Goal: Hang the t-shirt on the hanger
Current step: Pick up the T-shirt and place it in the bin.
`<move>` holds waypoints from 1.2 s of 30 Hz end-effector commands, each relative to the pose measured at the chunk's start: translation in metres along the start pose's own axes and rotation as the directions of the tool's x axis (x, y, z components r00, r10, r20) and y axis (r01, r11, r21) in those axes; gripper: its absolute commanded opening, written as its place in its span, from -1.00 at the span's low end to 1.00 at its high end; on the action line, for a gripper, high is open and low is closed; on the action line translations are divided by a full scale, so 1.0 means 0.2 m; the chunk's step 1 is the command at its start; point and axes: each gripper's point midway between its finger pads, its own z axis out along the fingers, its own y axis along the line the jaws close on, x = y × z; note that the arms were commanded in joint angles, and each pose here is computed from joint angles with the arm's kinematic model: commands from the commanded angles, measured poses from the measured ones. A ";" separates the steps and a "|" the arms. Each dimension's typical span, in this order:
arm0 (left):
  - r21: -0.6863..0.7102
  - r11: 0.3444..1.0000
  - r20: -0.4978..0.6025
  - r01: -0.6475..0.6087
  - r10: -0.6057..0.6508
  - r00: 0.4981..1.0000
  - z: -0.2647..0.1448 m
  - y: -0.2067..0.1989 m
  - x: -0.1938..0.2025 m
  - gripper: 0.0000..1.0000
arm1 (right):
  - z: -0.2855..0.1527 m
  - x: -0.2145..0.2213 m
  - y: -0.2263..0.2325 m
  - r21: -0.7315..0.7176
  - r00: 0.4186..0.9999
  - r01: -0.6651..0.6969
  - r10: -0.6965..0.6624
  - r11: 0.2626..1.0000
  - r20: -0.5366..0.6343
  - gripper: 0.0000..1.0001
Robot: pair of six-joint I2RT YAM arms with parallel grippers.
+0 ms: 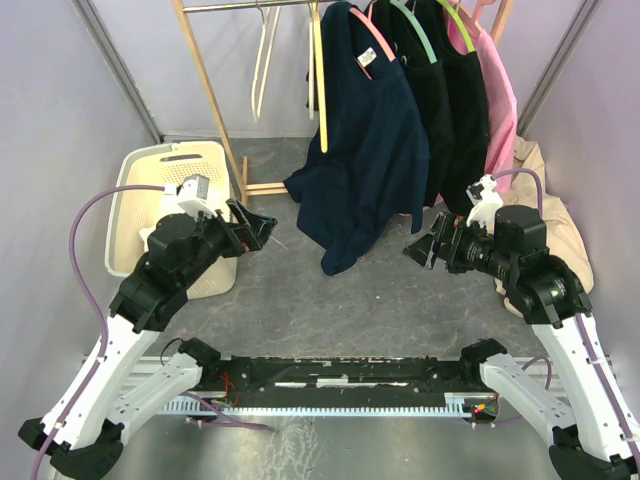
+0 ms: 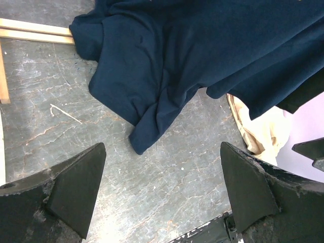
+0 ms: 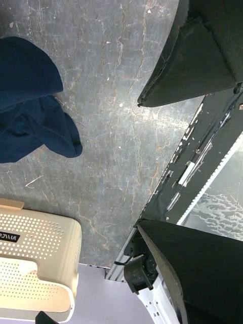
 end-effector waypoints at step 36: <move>-0.522 0.849 0.130 -0.081 0.174 0.976 0.07 0.48 -0.50 0.99 | 0.09 -0.16 0.16 -0.115 0.999 0.019 -0.022 0.993 -0.023 0.99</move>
